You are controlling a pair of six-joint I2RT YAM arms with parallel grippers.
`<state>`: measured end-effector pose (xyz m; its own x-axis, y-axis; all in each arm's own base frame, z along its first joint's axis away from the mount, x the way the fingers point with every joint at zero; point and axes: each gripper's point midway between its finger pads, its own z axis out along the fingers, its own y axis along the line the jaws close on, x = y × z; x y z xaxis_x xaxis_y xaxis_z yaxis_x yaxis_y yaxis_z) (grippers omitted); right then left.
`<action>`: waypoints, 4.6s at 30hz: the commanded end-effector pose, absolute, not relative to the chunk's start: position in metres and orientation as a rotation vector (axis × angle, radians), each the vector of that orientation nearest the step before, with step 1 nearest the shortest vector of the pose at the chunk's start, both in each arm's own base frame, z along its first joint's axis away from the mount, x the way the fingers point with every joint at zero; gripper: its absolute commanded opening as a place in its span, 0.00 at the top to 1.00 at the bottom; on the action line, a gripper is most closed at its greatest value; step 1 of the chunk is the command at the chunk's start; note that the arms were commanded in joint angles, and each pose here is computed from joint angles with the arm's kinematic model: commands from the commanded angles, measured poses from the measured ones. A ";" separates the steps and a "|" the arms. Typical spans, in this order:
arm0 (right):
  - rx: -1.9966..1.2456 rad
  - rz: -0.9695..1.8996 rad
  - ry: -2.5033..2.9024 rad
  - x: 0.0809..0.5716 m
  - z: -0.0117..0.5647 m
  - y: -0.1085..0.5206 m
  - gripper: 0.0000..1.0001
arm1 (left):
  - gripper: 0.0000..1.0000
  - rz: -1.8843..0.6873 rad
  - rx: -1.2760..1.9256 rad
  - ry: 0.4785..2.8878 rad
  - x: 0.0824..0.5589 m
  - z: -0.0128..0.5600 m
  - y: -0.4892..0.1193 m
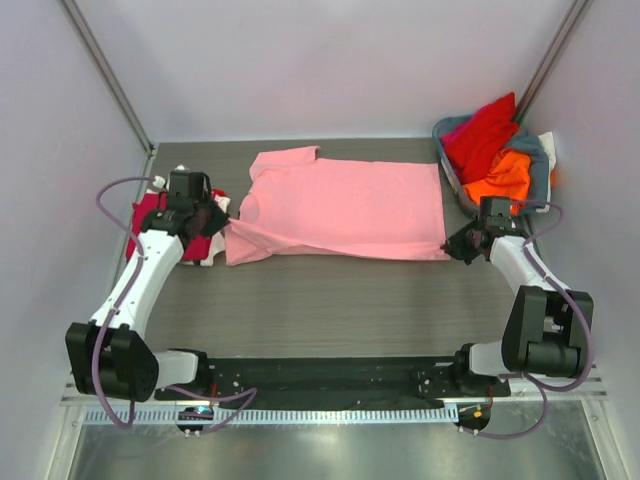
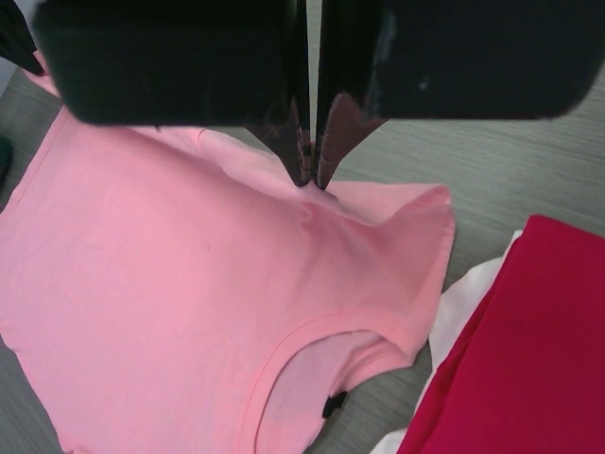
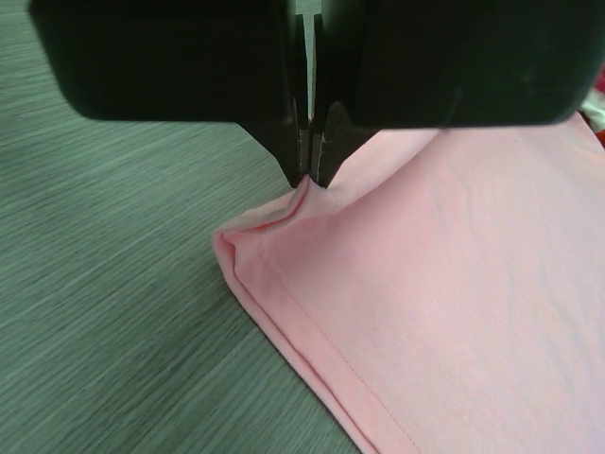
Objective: Fold and stack the t-shirts
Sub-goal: Fold the tshirt
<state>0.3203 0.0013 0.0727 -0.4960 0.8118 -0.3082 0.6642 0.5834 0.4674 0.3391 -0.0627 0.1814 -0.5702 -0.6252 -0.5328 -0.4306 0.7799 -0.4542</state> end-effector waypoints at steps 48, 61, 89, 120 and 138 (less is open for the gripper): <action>1.297 0.555 2.221 0.423 0.092 0.000 0.99 | 1.00 -0.258 -0.756 2.244 0.447 0.190 -0.062; 1.299 0.564 2.221 0.436 0.089 -0.001 0.99 | 1.00 -0.255 -0.762 2.255 0.465 0.185 -0.065; 1.204 0.638 2.171 0.445 0.109 0.004 0.37 | 1.00 -0.345 -0.834 2.243 0.531 0.154 -0.085; 1.263 0.529 1.840 0.378 0.069 -0.018 0.40 | 0.28 -0.573 -0.810 2.198 0.357 0.186 -0.094; 1.353 0.387 1.891 0.375 0.034 -0.027 0.99 | 0.30 -0.418 -0.988 2.098 0.305 0.159 -0.056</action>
<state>0.3735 -0.0178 0.0206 -0.1691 0.9205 -0.3523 0.6703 0.3694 0.6436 0.3072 -0.0641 0.1597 -0.4638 -0.7354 -0.4940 -0.4801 0.6773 -0.5575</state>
